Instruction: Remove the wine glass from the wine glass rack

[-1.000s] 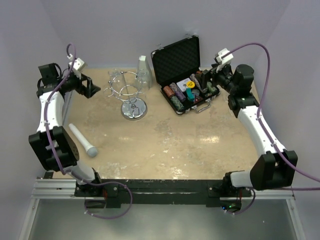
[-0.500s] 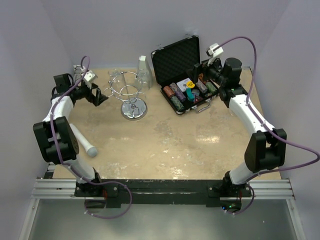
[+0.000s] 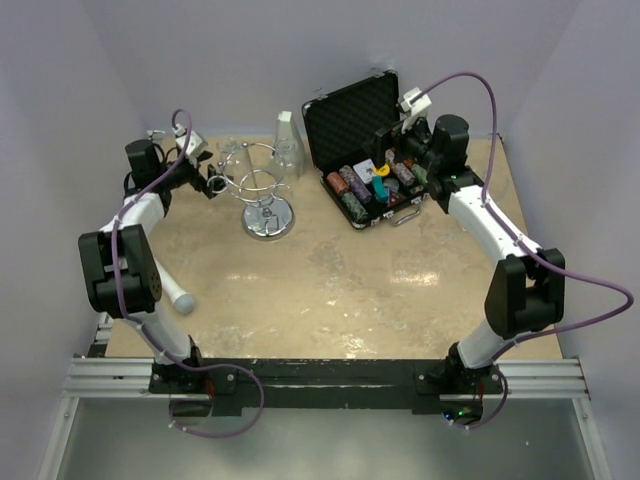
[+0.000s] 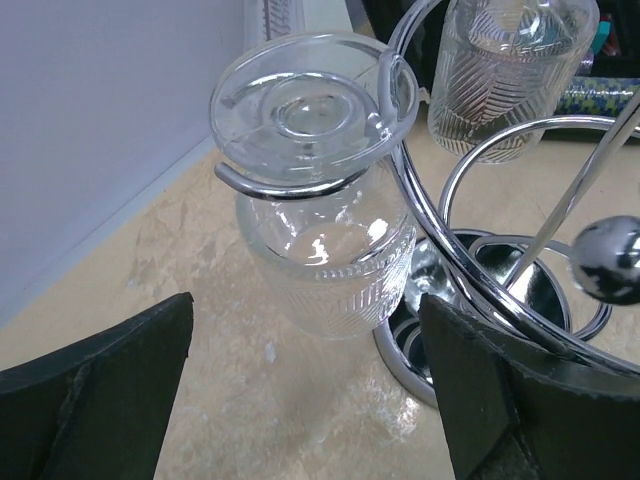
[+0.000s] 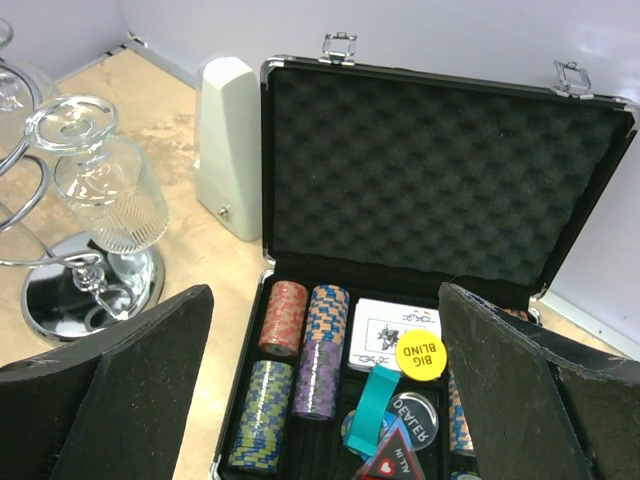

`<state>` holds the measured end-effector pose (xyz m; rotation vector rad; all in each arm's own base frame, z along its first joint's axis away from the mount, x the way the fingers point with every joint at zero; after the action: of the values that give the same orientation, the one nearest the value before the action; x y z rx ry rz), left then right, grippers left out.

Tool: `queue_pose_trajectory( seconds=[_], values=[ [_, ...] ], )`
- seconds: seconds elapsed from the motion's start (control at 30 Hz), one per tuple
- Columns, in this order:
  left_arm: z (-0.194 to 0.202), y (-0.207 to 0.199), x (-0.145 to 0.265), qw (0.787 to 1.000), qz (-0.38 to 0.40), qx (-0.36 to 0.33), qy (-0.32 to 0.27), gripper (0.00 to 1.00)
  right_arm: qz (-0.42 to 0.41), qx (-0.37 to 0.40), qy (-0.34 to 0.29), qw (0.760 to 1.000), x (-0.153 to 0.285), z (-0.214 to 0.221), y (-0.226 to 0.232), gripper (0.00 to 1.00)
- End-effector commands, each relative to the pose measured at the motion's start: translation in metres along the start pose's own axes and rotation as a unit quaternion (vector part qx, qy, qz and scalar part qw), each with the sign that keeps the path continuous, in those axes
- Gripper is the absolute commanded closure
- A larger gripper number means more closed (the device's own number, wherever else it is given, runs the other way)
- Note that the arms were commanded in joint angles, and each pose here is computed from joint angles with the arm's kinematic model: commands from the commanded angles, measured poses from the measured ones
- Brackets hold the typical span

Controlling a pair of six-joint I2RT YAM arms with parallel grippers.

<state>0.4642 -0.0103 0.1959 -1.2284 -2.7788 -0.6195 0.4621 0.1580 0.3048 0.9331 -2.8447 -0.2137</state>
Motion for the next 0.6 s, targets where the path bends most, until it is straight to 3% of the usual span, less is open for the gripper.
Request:
queue_pose_trajectory(
  seconds=[0.0, 0.57],
  values=[
    [-0.019, 0.002, -0.017, 0.998, 0.024, -0.032, -0.044, 0.01, 0.017, 0.031, -0.030, 0.999, 0.002, -0.026, -0.001, 0.01],
    [-0.030, -0.009, -0.036, 0.989, 0.064, -0.014, -0.134, 0.06, 0.029, 0.066, -0.004, 0.997, 0.007, -0.019, 0.000, 0.02]
  ],
)
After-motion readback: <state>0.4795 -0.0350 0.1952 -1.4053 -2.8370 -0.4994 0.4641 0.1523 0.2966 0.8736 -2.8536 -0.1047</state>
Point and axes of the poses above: each gripper's point midway between its finger pads, its own x axis back along the fingers, its own y axis along the line the jaws close on, z = x × y, the point moved 3 cm from there along x, back along the fingers, and after that the axes turned 13 degrees about -x, right-handed, at the moved point
